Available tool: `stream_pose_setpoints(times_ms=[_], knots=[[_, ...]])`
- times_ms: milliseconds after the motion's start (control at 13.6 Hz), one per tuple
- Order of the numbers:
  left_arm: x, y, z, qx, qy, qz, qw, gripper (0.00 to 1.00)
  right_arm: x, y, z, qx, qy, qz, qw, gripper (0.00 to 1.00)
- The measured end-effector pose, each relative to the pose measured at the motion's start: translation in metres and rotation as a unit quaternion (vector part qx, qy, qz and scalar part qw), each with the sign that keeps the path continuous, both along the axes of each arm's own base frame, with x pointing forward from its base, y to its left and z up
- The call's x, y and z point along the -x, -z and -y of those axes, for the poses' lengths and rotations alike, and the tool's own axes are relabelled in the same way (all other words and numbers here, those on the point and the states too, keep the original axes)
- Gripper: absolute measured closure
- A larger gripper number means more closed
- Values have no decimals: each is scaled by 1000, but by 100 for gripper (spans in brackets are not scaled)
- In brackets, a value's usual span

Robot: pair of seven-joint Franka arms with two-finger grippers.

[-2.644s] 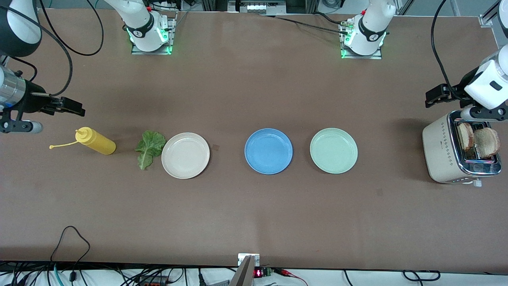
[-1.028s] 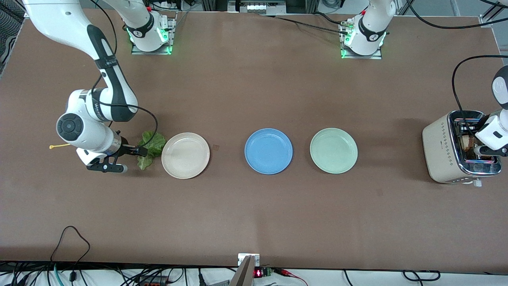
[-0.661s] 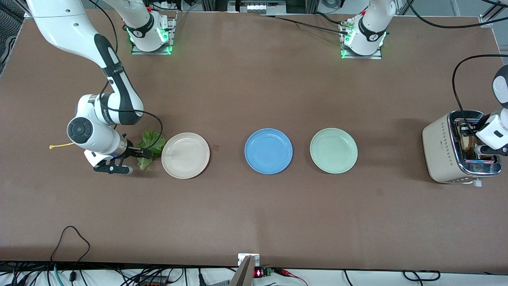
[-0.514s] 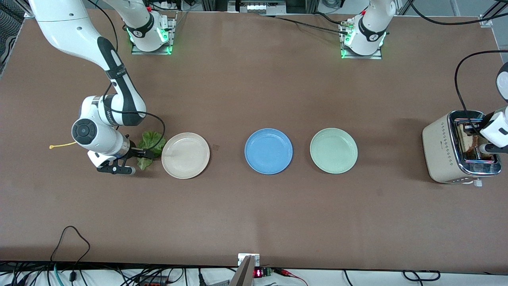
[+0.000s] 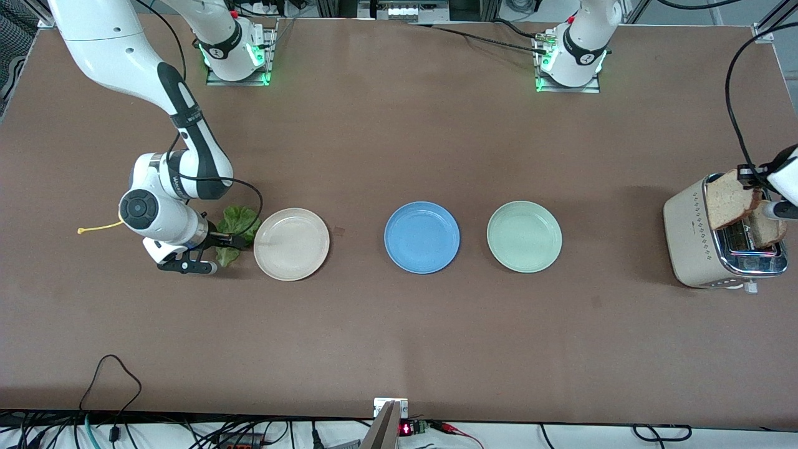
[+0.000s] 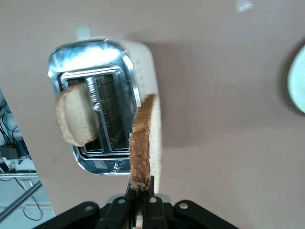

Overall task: Make sandwich in blue plate with both arms
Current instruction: 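Lower the toast slice onto the blue plate with the left gripper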

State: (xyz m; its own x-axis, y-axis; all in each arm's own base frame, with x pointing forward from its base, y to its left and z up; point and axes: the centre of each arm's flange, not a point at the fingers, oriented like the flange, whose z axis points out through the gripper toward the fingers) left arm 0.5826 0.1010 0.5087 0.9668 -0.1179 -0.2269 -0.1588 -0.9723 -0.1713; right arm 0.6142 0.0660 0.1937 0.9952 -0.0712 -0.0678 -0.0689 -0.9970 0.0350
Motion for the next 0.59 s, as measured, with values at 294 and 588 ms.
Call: stream_pose_setpoints(times_ms=[294,588], knots=[[-3,9,73,4,18,-27,999,93,0,0,0,0,0,-1,1000,0],[-8,57,131,92,-33,-72,993,93,2,2,0,1,0,-9,1000,0]])
